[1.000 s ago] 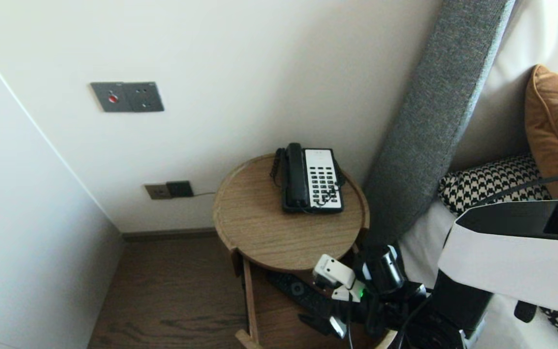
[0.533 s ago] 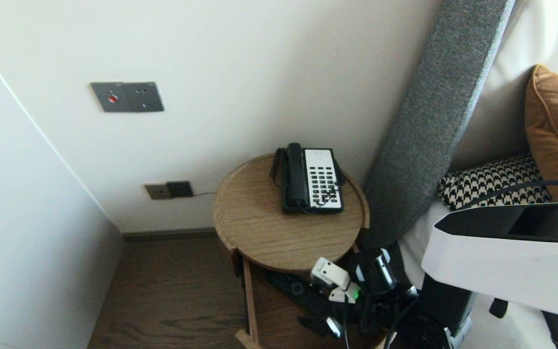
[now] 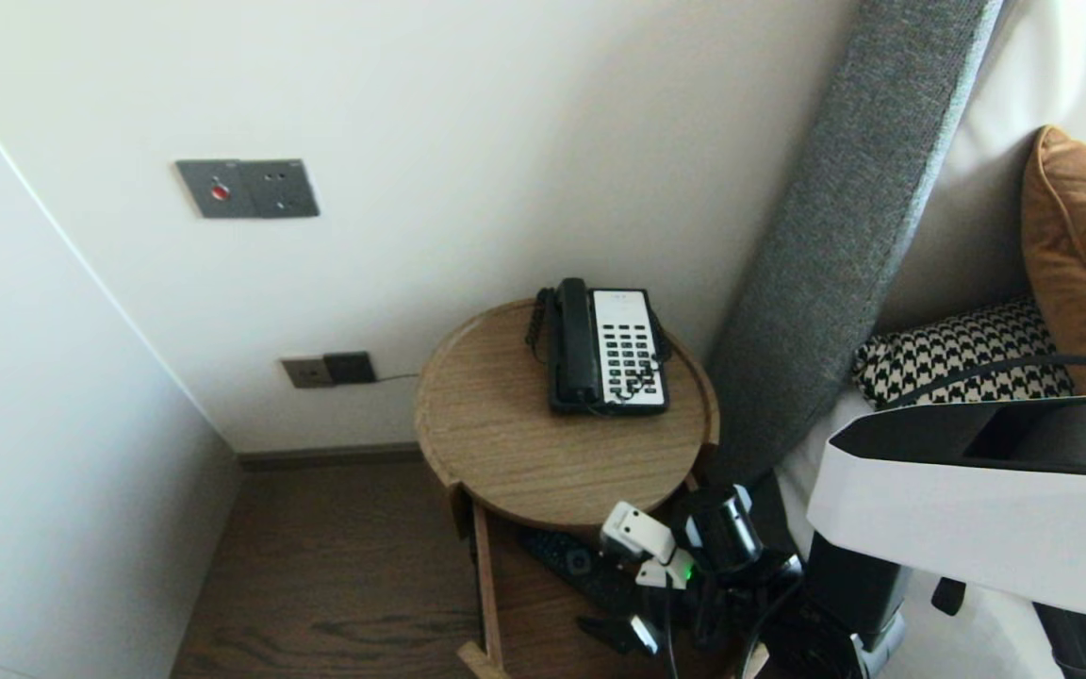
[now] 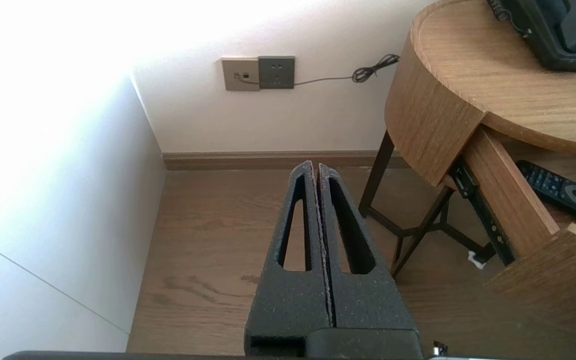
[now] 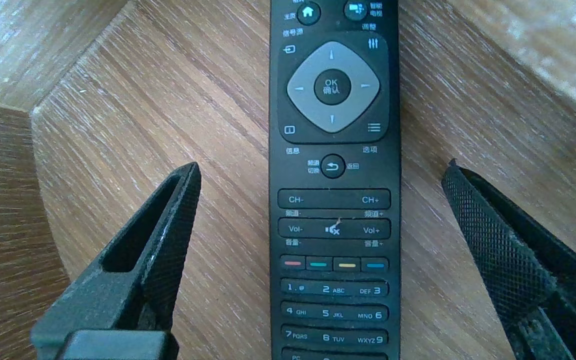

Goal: Take the remote control out of the drawer one by one and place them on the table

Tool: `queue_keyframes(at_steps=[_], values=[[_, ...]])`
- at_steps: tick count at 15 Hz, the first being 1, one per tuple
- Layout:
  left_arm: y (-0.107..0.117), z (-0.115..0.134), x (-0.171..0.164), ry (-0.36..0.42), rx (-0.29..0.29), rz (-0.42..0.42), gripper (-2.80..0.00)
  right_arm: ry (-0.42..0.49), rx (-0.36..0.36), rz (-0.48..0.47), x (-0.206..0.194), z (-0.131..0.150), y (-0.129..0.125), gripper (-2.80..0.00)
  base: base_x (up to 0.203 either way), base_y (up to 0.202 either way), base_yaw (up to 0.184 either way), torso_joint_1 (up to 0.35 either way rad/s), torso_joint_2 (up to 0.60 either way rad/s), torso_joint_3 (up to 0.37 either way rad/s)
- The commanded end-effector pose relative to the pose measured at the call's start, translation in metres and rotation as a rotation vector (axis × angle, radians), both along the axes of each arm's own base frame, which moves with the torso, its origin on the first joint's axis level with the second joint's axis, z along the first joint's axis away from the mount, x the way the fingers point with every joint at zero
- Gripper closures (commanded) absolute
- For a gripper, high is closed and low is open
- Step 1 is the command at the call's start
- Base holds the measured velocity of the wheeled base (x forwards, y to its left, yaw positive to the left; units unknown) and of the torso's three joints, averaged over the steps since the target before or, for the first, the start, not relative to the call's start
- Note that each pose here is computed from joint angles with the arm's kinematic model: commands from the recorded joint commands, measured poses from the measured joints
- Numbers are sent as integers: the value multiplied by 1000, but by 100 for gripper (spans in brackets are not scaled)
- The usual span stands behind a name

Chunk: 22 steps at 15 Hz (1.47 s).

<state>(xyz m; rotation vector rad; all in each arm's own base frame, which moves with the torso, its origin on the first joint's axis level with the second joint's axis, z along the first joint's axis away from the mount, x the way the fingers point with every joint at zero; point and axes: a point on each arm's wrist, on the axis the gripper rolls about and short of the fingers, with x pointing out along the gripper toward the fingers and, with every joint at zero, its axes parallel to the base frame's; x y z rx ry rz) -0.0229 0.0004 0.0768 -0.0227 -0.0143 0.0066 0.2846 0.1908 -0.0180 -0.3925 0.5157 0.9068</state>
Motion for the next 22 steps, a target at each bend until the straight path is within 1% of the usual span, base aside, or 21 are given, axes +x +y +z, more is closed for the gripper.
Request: queue_keyframes(at_steps=[1,2,3,14,18,22], values=[[0,0,0,-1,0,1,0,2,-1,1,0,-1,-1,-280,0,0,0,0,0,0],[0,0,0,-1,0,1,0,1,-1,1,0,-2,-1,-188,0,0,0,0,0,0],[0,0,0,-1,0,1,0,-1,0,0,0,-1,-1,0,0,0,0,0,0,0],[0,0,0,0,0,1,0,-4,6,-15,1,3,-7,0,0,0,0,0,0,0],[0,0,0,0,0,1,0,-38,29,-10,-4,22,-9,0,0,0,0,0,0,0],[0,0,0,-1,0,1,0,-36,31,-4,-15,30,-15,0,0,0,0,0,0,0]])
